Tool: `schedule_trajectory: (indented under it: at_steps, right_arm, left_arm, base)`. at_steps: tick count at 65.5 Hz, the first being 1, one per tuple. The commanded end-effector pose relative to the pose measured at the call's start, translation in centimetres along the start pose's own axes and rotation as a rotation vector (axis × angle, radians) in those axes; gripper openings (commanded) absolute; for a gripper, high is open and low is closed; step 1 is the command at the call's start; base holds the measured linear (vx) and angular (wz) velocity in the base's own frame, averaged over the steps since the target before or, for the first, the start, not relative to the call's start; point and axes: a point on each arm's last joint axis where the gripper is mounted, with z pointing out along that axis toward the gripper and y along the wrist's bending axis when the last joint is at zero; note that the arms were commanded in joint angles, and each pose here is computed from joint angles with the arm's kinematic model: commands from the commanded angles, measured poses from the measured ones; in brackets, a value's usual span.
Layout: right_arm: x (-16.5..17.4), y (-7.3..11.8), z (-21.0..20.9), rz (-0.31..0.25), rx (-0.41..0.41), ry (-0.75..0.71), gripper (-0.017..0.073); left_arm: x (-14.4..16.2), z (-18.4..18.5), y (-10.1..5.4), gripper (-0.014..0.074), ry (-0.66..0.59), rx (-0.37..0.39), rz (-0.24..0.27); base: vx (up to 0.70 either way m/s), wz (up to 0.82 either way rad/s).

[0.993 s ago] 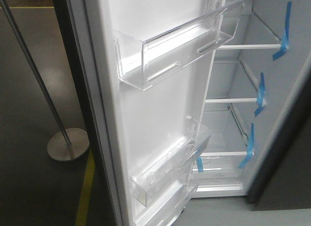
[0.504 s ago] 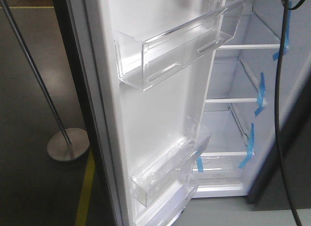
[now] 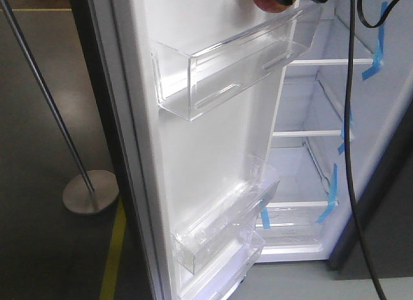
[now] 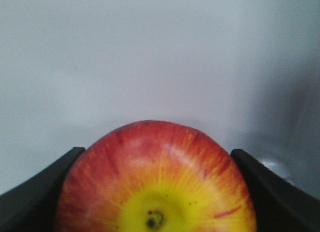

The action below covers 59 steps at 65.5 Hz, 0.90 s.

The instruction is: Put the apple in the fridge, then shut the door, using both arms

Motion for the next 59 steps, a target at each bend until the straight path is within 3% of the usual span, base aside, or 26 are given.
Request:
schedule_trajectory:
  at_steps: [1, 20, 28, 38, 49, 59]
  right_arm:
    - [-2.8, 1.5, -2.1, -0.012, 0.027, -0.1, 0.0587]
    - [-3.9, 1.9, -3.0, -0.013, 0.068, -0.148, 0.0571]
    - [-5.4, 3.5, -5.0, -0.043, 0.076, -0.204, 0.0518]
    - [-7.3, 6.6, -8.1, -0.11, 0.054, -0.24, 0.034]
    - [-8.1, 9.8, -11.3, -0.163, 0.044, -0.209, -0.0003]
    - [-8.0, 11.9, -13.7, -0.149, 0.071, -0.192, -0.0008]
  left_arm:
    - [-0.2, 0.0, -0.2, -0.0008, -0.075, 0.02, -0.008]
    - [-0.2, 0.0, -0.2, -0.0008, -0.075, 0.02, -0.008]
    - [-0.2, 0.0, -0.2, -0.0008, -0.075, 0.02, -0.008]
    - [-0.2, 0.0, -0.2, -0.0008, -0.075, 0.02, -0.008]
    - [-0.2, 0.0, -0.2, -0.0008, -0.075, 0.02, -0.008]
    - [-0.2, 0.0, -0.2, -0.0008, -0.075, 0.02, -0.008]
  base:
    - [0.0, 0.0]
    - [0.0, 0.0]
    - [0.0, 0.0]
    - [0.0, 0.0]
    - [0.0, 0.0]
    - [0.0, 0.0]
